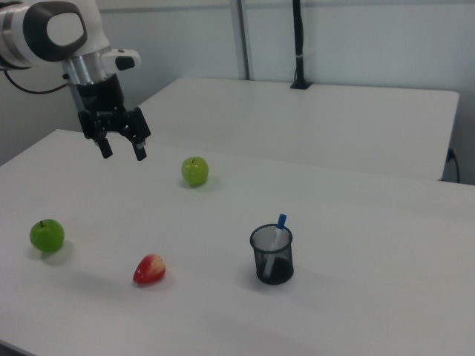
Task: Take marker pen
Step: 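Move the open gripper over the black mesh pen cup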
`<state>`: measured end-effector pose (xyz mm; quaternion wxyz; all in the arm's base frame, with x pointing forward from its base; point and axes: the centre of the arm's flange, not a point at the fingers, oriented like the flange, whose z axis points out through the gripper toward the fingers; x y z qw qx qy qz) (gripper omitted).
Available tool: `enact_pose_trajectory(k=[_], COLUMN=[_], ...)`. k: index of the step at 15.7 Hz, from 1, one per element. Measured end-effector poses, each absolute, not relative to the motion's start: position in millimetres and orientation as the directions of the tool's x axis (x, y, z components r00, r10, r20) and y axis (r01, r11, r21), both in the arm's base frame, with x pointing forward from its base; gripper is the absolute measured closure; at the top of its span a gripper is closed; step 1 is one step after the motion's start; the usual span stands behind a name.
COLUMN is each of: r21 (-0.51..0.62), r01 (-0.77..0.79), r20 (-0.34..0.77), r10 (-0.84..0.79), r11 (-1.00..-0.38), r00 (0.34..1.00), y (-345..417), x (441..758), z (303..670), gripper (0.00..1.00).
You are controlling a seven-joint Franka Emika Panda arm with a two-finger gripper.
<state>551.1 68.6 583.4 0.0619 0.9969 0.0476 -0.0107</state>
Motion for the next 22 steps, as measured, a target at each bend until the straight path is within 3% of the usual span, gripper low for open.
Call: enact_pose_trajectory(k=[12, 18, 22], r21=[0.122, 0.120, 0.121], r01=[0.078, -0.093, -0.163], r20=[-0.026, 0.046, 0.138], r10=[0.075, -0.088, -0.146], r11=[-0.989, -0.988, -0.979], r00=[0.997, 0.995, 0.980], y=[58.5, -43.7, -101.2], x=[552.7, 575.8, 597.9], z=[583.4, 597.2, 582.8], gripper=[0.00, 0.00, 0.00])
